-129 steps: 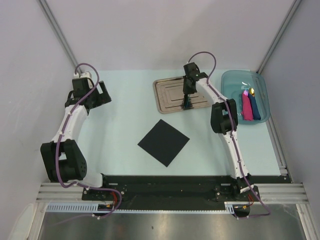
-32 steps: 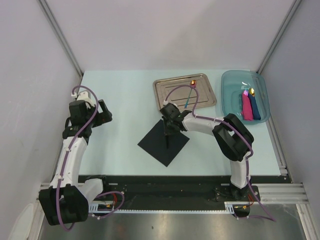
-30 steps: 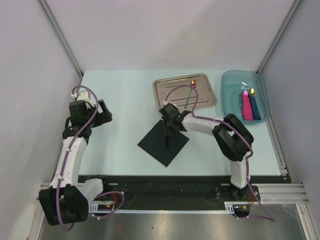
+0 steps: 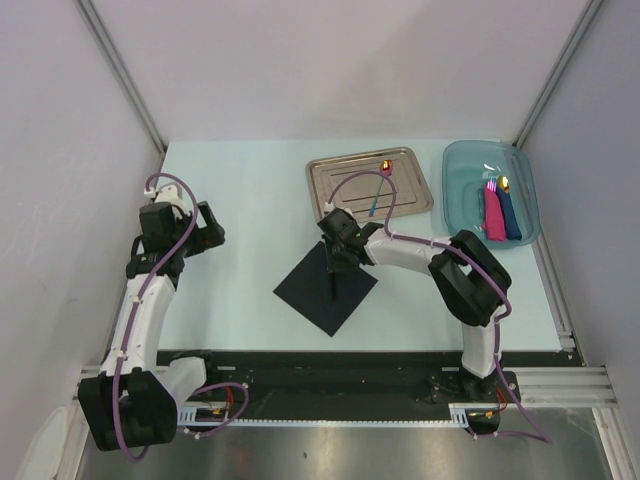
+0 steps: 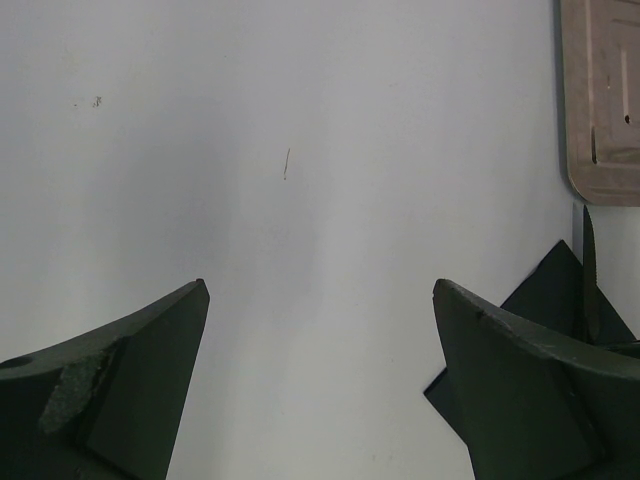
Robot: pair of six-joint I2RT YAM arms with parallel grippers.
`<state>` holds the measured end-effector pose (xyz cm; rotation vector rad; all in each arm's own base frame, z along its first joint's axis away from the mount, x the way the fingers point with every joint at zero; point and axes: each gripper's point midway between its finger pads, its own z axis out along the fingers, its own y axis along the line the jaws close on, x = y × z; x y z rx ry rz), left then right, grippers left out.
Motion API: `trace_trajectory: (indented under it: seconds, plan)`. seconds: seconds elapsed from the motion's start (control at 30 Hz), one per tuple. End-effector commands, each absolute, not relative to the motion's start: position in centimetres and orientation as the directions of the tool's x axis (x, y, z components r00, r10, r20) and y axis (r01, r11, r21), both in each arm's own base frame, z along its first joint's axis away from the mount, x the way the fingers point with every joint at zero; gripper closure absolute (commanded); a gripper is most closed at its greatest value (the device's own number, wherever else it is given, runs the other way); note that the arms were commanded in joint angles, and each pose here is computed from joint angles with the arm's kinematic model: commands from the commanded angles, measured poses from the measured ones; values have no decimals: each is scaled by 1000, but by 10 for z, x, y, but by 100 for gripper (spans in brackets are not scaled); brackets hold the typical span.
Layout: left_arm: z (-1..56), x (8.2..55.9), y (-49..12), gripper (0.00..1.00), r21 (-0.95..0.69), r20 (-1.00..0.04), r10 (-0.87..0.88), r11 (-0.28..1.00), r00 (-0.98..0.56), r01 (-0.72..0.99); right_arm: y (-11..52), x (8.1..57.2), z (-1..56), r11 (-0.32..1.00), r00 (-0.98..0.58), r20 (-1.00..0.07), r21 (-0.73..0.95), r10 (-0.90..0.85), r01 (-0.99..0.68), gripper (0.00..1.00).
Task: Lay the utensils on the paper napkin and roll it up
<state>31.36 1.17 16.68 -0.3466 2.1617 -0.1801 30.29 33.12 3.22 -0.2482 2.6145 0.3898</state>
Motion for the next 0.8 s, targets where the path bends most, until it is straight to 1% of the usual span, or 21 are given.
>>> trace_trajectory:
  seconds: [0.0, 0.33, 0.53, 0.57, 0.6, 0.7, 0.77]
  plan:
    - [172, 315, 14, 0, -262, -791, -318, 948, -522, -180, 345, 311, 63, 930, -837, -544, 273, -60, -244, 100]
    - [170, 313, 13, 0, -262, -790, -318, 948, -525, -180, 352, 306, 57, 928, -845, -530, 276, -70, -250, 100]
    - [170, 314, 13, 0, -262, -790, -317, 949, -525, -178, 351, 307, 44, 935, -863, -500, 269, -69, -230, 100]
    - [171, 314, 13, 0, -261, -791, -315, 949, -524, -177, 352, 307, 43, 935, -865, -497, 269, -69, -229, 98]
    - [170, 314, 13, 0, -260, -790, -315, 949, -526, -177, 351, 306, 38, 938, -872, -485, 265, -71, -223, 88]
    - [169, 313, 13, 0, -255, -789, -309, 951, -531, -174, 351, 304, 31, 940, -883, -464, 264, -72, -215, 77]
    - [168, 313, 13, 0, -255, -788, -308, 951, -534, -173, 350, 303, 30, 941, -886, -459, 264, -68, -209, 74]
